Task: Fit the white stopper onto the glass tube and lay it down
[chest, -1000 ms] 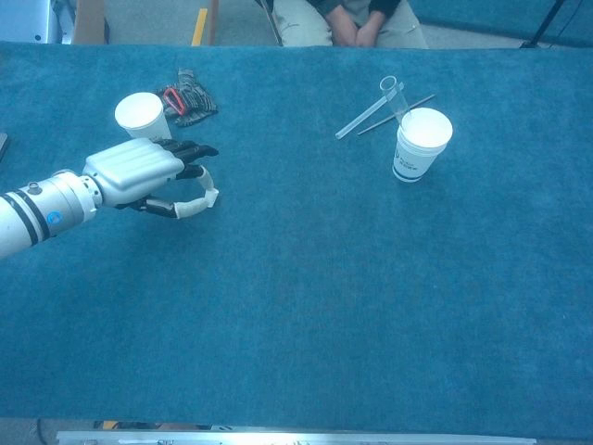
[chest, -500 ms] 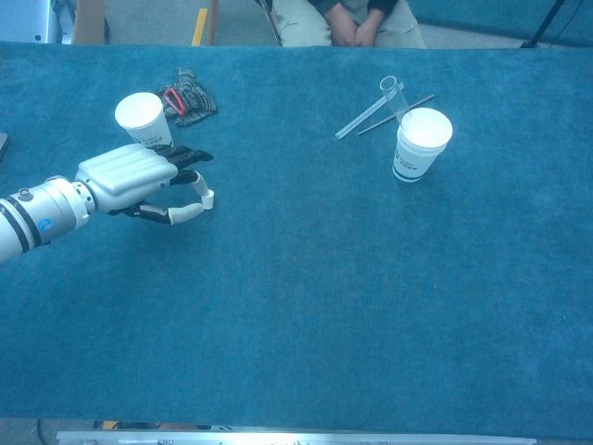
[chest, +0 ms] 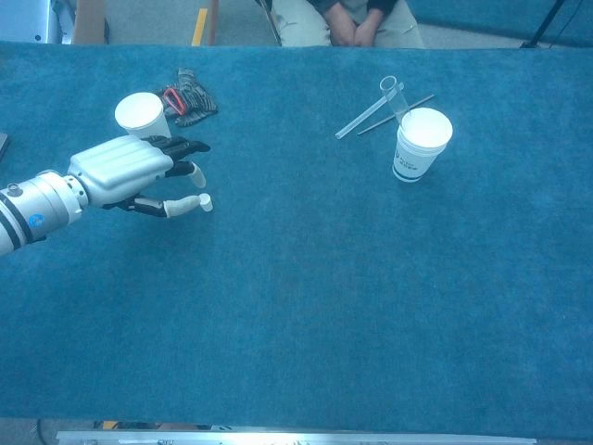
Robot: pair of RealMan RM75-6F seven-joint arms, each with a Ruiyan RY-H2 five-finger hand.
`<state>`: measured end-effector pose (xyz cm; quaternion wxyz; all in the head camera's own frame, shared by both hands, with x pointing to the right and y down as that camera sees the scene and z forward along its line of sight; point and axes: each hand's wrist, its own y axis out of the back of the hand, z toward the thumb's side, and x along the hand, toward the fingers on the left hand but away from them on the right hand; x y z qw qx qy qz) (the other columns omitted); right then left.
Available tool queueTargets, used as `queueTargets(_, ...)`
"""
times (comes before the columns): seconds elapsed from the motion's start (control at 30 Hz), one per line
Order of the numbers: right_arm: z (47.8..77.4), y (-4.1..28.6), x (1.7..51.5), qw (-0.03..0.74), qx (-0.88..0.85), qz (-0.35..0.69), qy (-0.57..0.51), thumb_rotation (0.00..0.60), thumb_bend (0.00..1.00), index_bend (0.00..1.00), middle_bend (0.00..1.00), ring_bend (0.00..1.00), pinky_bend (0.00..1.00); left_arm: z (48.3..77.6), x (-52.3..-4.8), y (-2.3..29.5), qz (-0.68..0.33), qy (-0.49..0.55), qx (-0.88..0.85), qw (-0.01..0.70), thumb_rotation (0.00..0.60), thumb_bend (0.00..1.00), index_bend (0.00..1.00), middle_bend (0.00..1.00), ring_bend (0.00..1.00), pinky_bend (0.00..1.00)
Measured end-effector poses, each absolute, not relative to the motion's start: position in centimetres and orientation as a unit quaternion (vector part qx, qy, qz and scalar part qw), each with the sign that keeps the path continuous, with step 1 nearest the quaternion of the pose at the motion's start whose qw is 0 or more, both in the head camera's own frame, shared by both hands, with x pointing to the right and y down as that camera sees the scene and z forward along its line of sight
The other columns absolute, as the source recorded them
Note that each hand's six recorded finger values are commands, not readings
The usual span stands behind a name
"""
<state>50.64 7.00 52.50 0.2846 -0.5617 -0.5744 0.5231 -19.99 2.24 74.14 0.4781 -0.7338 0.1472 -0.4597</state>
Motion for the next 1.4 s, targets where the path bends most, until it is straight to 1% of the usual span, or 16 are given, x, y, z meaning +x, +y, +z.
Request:
queueTargets(0.13, 52.5, 7.0, 50.6, 0.286, -0.562, 0.523, -0.574, 0.6, 0.32, 0.23, 0.13, 0.04, 0.18, 73.6, -20.5, 2.0, -0.46, 0.161, -0.731, 0.478, 0.0, 0.29, 0.25, 0.0, 0.0, 0.0)
queueTargets(0.2, 52.5, 7.0, 50.6, 0.285, -0.562, 0.523, -0.574, 0.6, 0.32, 0.23, 0.13, 0.04, 0.18, 73.1, -20.9, 1.8, -0.46, 0.171, -0.728, 0.478, 0.007, 0.29, 0.23, 0.0, 0.0, 0.0)
queueTargets(0.33, 52.5, 7.0, 50.7, 0.284, -0.561, 0.524, -0.575, 0.6, 0.32, 0.23, 0.13, 0.04, 0.18, 72.0, -22.2, 1.4, -0.463, 0.2, -0.721, 0.475, 0.077, 0.29, 0.14, 0.0, 0.0, 0.0)
queueTargets(0.37, 52.5, 7.0, 50.8, 0.283, -0.56, 0.524, -0.575, 0.6, 0.32, 0.23, 0.13, 0.04, 0.18, 71.6, -22.7, 1.2, -0.464, 0.211, -0.718, 0.475, 0.103, 0.29, 0.13, 0.0, 0.0, 0.0)
queueTargets(0.4, 52.6, 7.0, 50.8, 0.283, -0.56, 0.524, -0.576, 0.6, 0.32, 0.23, 0.13, 0.04, 0.18, 71.2, -23.2, 1.1, -0.465, 0.22, -0.715, 0.474, 0.142, 0.29, 0.12, 0.0, 0.0, 0.0)
queueTargets(0.43, 52.6, 7.0, 50.9, 0.282, -0.559, 0.525, -0.576, 0.6, 0.32, 0.23, 0.13, 0.04, 0.18, 70.9, -23.6, 1.0, -0.466, 0.228, -0.712, 0.473, 0.194, 0.29, 0.12, 0.0, 0.0, 0.0)
queueTargets(0.47, 52.7, 7.0, 51.0, 0.281, -0.559, 0.525, -0.576, 0.6, 0.32, 0.23, 0.13, 0.04, 0.18, 70.4, -24.2, 0.9, -0.468, 0.24, -0.708, 0.472, 0.231, 0.29, 0.11, 0.0, 0.0, 0.0)
queueTargets(0.53, 52.8, 6.9, 51.1, 0.279, -0.56, 0.526, -0.576, 0.6, 0.32, 0.23, 0.13, 0.04, 0.18, 69.8, -25.1, 0.8, -0.469, 0.258, -0.703, 0.468, 0.281, 0.29, 0.12, 0.0, 0.0, 0.0)
queueTargets(0.6, 53.0, 6.9, 51.1, 0.277, -0.561, 0.527, -0.576, 0.6, 0.32, 0.23, 0.13, 0.04, 0.18, 69.2, -26.0, 0.9, -0.47, 0.275, -0.703, 0.457, 0.352, 0.29, 0.12, 0.0, 0.0, 0.0)
queueTargets(0.63, 53.2, 6.9, 51.2, 0.276, -0.562, 0.527, -0.575, 0.6, 0.32, 0.23, 0.13, 0.04, 0.18, 69.0, -26.3, 0.9, -0.47, 0.282, -0.704, 0.452, 0.422, 0.29, 0.14, 0.0, 0.0, 0.0)
queueTargets(0.67, 53.3, 6.8, 51.2, 0.275, -0.562, 0.527, -0.575, 0.6, 0.32, 0.23, 0.13, 0.04, 0.18, 68.7, -26.7, 1.0, -0.47, 0.292, -0.704, 0.445, 0.47, 0.29, 0.15, 0.0, 0.0, 0.0)
queueTargets(0.77, 53.5, 6.7, 51.1, 0.274, -0.565, 0.526, -0.574, 0.6, 0.32, 0.23, 0.13, 0.04, 0.18, 68.6, -27.3, 1.3, -0.47, 0.303, -0.707, 0.433, 0.528, 0.29, 0.2, 0.0, 0.0, 0.0)
queueTargets(0.9, 53.9, 6.6, 50.8, 0.273, -0.57, 0.525, -0.57, 0.6, 0.32, 0.23, 0.13, 0.04, 0.18, 69.3, -26.6, 1.7, -0.468, 0.288, -0.72, 0.424, 0.594, 0.29, 0.28, 0.0, 0.0, 0.0)
queueTargets(1.03, 54.0, 6.6, 50.8, 0.273, -0.57, 0.525, -0.57, 0.6, 0.32, 0.23, 0.13, 0.04, 0.18, 70.5, -24.7, 2.2, -0.461, 0.258, -0.736, 0.423, 0.6, 0.29, 0.32, 0.0, 0.0, 0.0)
queueTargets(1.27, 53.7, 6.8, 51.0, 0.273, -0.567, 0.525, -0.573, 0.6, 0.32, 0.23, 0.13, 0.04, 0.18, 72.4, -20.8, 2.4, -0.446, 0.211, -0.754, 0.435, 0.6, 0.29, 0.34, 0.0, 0.0, 0.0)
queueTargets(1.4, 53.6, 6.9, 51.2, 0.272, -0.567, 0.524, -0.574, 0.6, 0.32, 0.23, 0.13, 0.04, 0.18, 73.1, -19.6, 2.0, -0.447, 0.199, -0.755, 0.436, 0.6, 0.29, 0.34, 0.0, 0.0, 0.0)
